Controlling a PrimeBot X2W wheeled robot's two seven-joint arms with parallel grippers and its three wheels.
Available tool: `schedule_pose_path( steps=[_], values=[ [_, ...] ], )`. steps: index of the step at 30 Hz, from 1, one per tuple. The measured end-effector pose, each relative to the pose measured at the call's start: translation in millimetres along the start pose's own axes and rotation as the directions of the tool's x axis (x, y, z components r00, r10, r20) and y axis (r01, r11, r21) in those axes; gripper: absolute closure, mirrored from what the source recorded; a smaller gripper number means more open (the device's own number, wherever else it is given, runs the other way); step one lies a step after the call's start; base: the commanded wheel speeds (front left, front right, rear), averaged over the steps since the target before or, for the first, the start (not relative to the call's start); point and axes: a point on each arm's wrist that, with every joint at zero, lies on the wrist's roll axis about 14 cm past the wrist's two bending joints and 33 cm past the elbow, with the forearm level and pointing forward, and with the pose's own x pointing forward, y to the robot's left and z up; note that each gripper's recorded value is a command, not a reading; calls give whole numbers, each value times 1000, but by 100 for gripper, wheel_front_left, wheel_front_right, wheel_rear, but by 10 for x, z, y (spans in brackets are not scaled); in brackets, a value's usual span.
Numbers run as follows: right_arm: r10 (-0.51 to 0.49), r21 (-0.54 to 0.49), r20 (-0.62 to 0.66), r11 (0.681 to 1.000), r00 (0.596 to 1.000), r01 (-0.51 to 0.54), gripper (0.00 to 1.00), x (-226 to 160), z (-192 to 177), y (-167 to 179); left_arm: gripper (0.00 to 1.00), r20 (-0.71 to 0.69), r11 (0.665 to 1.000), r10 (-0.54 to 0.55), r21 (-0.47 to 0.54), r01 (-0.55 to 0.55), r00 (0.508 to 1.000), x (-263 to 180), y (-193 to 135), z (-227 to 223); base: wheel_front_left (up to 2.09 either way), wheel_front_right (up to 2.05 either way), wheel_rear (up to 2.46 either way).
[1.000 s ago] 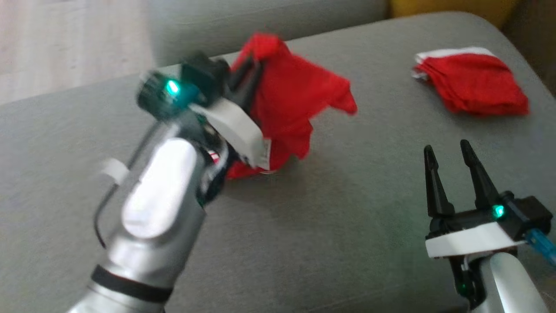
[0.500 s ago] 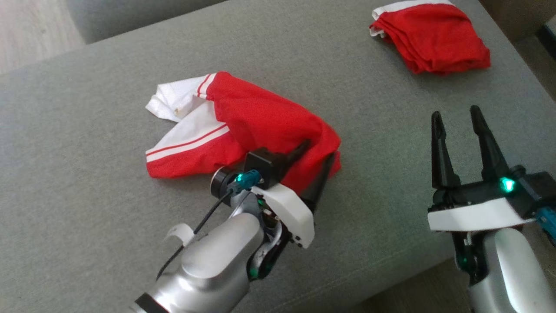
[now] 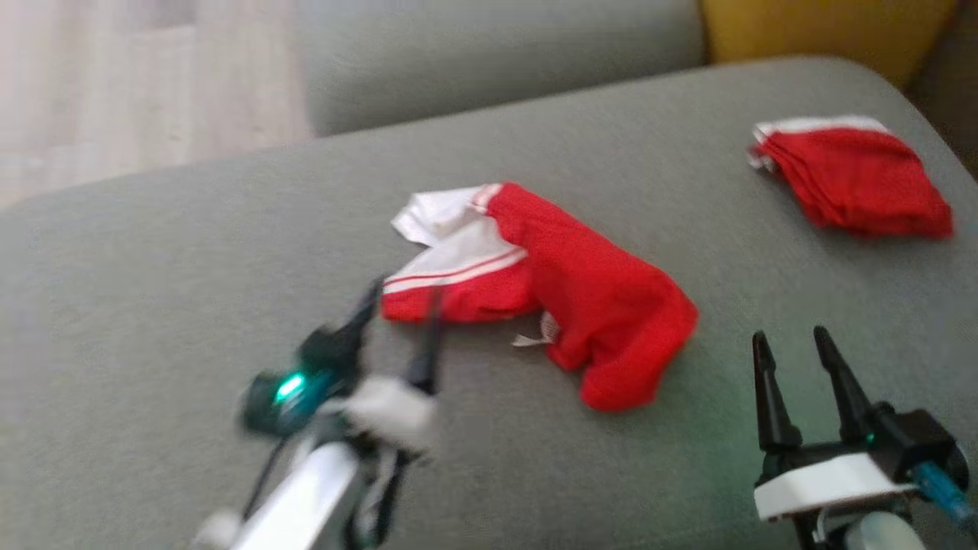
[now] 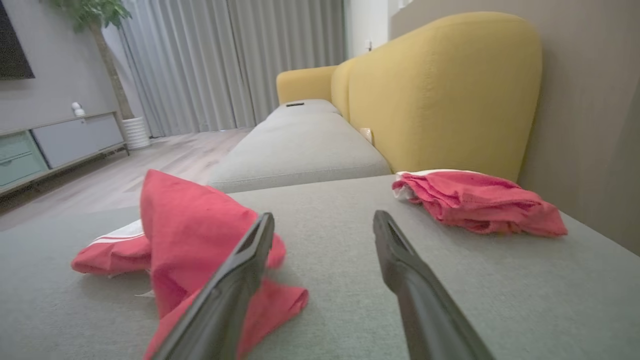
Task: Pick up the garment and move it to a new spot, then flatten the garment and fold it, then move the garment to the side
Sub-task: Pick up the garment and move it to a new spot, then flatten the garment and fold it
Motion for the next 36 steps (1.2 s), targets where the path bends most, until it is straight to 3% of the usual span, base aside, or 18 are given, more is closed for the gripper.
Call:
schedule_pose_path(
  steps=[5,11,17,25,36],
  values=[
    [58,11,7,998,998,-58,0,-43,-2,221,0,-6,962,270,43,-270,963,-677,816,-70,0,0,0],
    [104,15,-13,994,994,-104,0,-109,-76,379,0,27,906,417,64,-418,909,-1358,1141,-48,0,0,0],
    [145,11,-16,989,989,-145,0,-164,-86,512,0,46,880,471,43,-473,881,-1666,1149,-44,0,0,0],
    [190,17,-16,982,982,-189,0,-201,-92,665,0,20,901,430,55,-431,902,-1743,1046,-145,0,0,0],
    [211,32,-28,977,977,-210,0,-180,-124,730,0,0,899,433,75,-431,902,-1759,1073,-205,0,0,0]
  ],
)
